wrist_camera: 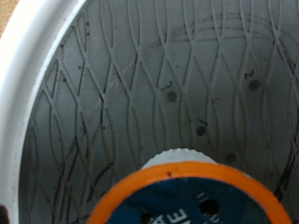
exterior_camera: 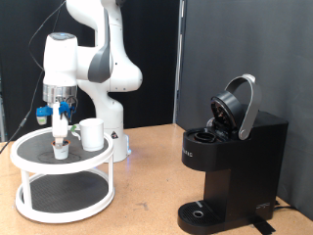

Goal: Make a cup of coffee with the keurig machine

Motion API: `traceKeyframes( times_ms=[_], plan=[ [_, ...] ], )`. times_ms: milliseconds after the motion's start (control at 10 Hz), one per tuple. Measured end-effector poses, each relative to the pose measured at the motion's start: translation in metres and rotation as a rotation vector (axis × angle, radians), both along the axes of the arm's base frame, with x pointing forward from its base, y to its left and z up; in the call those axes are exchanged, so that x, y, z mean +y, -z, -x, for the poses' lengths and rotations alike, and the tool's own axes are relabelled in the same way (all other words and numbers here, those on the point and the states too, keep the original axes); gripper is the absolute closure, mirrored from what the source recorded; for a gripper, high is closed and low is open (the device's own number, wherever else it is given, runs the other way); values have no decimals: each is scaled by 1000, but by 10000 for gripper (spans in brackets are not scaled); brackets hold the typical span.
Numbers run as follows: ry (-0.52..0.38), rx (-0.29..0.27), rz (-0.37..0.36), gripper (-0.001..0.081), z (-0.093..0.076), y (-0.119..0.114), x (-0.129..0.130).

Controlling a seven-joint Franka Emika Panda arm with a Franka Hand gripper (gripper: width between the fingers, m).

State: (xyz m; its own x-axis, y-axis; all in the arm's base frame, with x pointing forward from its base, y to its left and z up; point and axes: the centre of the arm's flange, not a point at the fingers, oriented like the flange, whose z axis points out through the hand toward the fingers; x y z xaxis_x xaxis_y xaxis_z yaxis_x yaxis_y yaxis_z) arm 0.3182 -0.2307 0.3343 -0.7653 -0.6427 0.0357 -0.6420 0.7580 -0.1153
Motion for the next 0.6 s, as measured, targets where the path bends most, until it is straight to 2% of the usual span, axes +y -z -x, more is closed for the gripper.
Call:
traceKeyframes(
  times_ms=[600],
  plan=[
    [8,0,-3,72,4,11,8]
  ],
)
